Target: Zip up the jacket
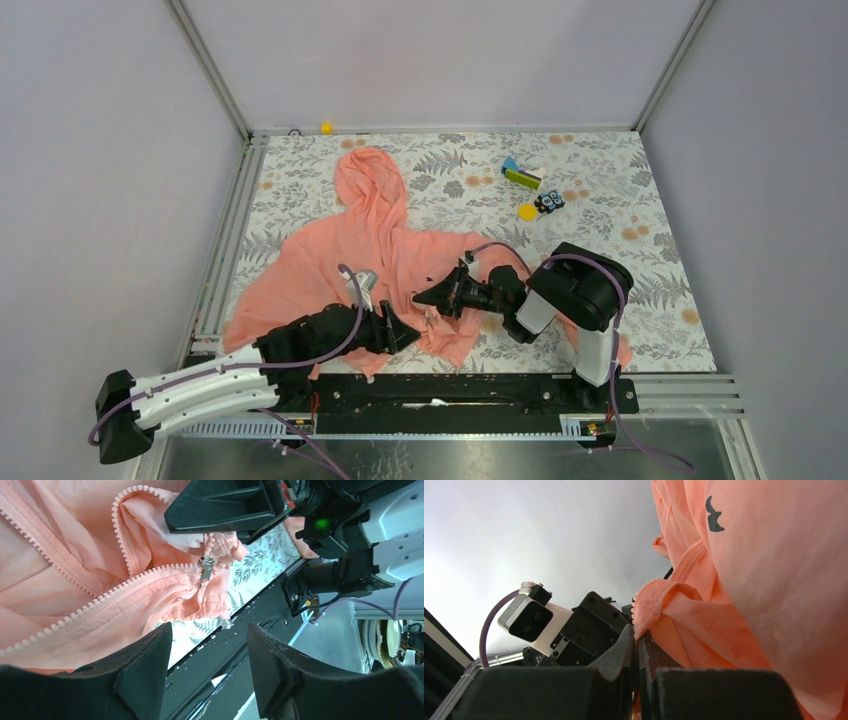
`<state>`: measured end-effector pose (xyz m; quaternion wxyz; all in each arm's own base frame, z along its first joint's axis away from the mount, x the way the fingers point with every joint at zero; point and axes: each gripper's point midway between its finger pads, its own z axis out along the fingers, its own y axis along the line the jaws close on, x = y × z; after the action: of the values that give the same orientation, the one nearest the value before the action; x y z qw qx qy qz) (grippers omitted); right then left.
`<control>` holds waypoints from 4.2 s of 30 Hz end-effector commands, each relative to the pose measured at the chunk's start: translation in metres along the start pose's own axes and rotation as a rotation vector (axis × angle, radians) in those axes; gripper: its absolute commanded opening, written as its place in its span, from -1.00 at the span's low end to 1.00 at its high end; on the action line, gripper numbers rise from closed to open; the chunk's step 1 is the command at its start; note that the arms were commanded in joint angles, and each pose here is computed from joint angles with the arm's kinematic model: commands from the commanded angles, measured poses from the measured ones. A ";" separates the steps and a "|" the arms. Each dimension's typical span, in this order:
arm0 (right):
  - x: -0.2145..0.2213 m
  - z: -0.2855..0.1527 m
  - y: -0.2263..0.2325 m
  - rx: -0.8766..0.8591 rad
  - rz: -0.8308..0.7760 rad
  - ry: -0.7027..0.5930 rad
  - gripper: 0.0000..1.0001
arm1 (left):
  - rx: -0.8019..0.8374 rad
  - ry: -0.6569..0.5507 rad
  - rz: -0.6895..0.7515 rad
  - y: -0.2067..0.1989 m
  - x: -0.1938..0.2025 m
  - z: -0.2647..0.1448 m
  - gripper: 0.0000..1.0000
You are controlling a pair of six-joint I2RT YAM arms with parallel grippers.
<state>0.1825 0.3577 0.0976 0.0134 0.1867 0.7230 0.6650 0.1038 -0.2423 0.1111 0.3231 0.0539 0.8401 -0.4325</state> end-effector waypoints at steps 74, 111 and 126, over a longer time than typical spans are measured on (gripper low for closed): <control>0.018 0.012 0.054 -0.194 -0.117 0.079 -1.00 | -0.063 -0.048 0.116 -0.001 -0.015 0.039 -1.00; -0.008 0.000 -0.004 -0.047 0.018 -0.070 -1.00 | -0.260 0.170 0.147 -0.034 0.030 0.038 0.10; -0.011 -0.006 -0.011 -0.021 0.042 -0.103 -1.00 | -0.393 0.111 0.054 -0.003 0.049 0.053 0.44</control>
<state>0.1804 0.3499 0.0634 0.0120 0.2434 0.7397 0.6273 0.0814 -0.2959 0.0685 0.2720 0.0684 0.9252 -0.2555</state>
